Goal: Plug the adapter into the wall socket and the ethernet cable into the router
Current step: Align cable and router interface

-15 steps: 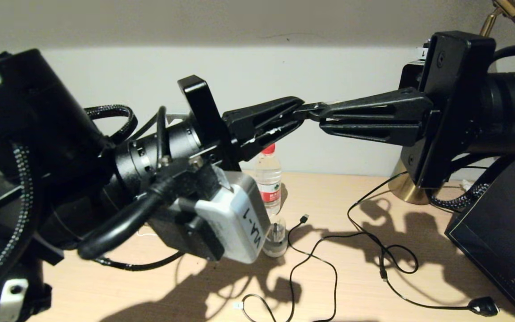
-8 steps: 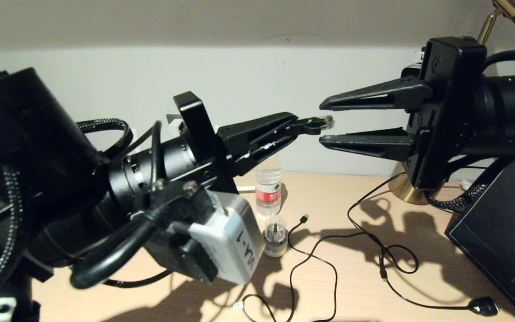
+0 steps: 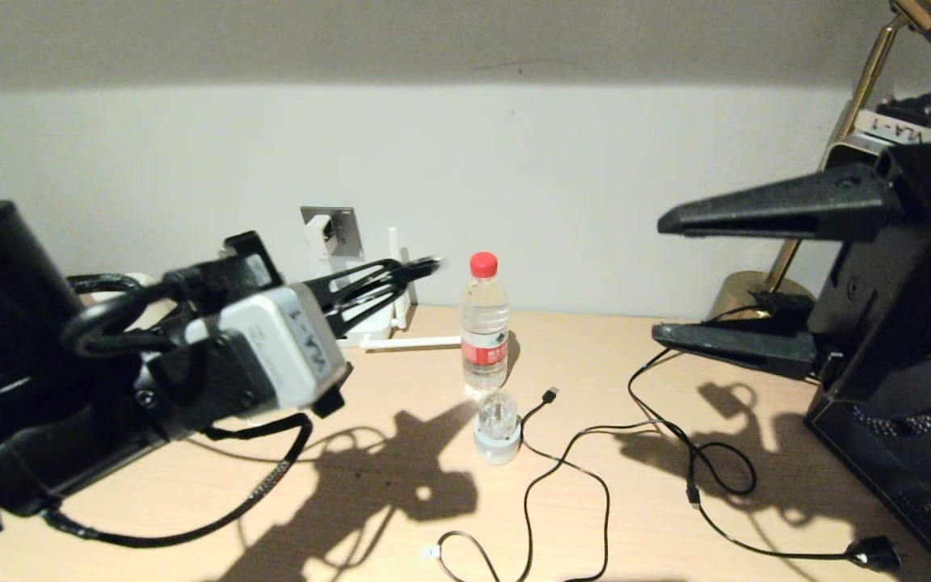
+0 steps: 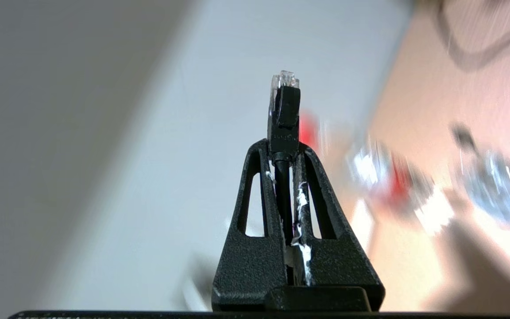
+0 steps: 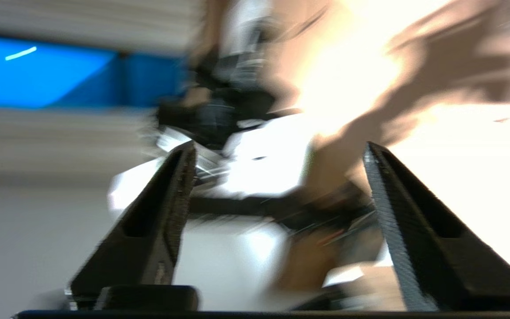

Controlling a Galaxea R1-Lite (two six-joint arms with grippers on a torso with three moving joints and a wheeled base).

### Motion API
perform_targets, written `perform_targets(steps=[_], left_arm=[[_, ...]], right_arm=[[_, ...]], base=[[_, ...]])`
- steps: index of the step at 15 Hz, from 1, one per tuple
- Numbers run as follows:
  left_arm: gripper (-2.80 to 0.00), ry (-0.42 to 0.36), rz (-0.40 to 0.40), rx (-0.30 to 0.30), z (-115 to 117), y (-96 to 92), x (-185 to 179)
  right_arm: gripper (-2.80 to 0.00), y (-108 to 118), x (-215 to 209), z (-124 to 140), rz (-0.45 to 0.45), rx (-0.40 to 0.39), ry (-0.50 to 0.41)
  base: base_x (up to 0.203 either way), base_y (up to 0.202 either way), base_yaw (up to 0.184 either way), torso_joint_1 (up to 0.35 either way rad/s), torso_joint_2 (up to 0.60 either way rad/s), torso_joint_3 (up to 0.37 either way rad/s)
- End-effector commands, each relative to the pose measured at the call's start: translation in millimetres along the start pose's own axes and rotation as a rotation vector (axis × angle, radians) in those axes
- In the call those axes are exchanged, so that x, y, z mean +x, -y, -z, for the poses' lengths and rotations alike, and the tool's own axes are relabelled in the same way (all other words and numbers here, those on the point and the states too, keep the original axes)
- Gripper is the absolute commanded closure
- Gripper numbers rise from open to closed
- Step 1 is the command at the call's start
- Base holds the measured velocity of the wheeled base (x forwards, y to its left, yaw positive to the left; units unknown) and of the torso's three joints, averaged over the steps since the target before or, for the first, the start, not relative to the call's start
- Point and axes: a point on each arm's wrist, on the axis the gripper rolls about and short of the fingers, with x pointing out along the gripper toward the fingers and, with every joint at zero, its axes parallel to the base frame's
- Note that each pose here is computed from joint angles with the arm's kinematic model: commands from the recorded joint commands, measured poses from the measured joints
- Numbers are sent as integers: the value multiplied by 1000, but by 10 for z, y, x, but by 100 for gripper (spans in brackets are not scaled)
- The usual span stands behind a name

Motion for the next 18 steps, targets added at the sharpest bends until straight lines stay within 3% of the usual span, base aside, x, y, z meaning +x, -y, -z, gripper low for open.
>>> perform_targets(steps=[1,3,5,8,10,11,13,15,18], left_arm=[[0,-114,-42,-189,219,-87,-174],[0,-227,-82,-412,443,-138,-258],[0,-324,-127,-538,617,-236,-305],[0,-544,-117,-683,870,-278,-491],[0,-630,-116,-810,886,-398,-548],[0,-652,-120,-873,869,-468,-546],[0,-677,-133,-1013,855,-546,-538],[0,-690,-148,-1170,941,-586,-563],[0,-742,-140,-1236,1020,-508,-606]], right_arm=[[-280,148,-241,140,90,-156,121],[-280,414,-406,296,308,-341,283],[-280,505,-643,479,391,-460,368],[-280,622,-977,759,424,-527,466],[-280,746,-1144,909,500,-535,577],[0,837,-1204,989,535,-546,603],[0,968,-1270,1051,639,-581,652],[0,1097,-1341,1113,816,-672,687],[0,1202,-1474,1228,1090,-736,788]], base=[[0,0,0,0,0,0],[0,0,0,0,0,0],[0,0,0,0,0,0],[0,0,0,0,0,0],[0,0,0,0,0,0],[0,0,0,0,0,0],[0,0,0,0,0,0],[0,0,0,0,0,0],[0,0,0,0,0,0]])
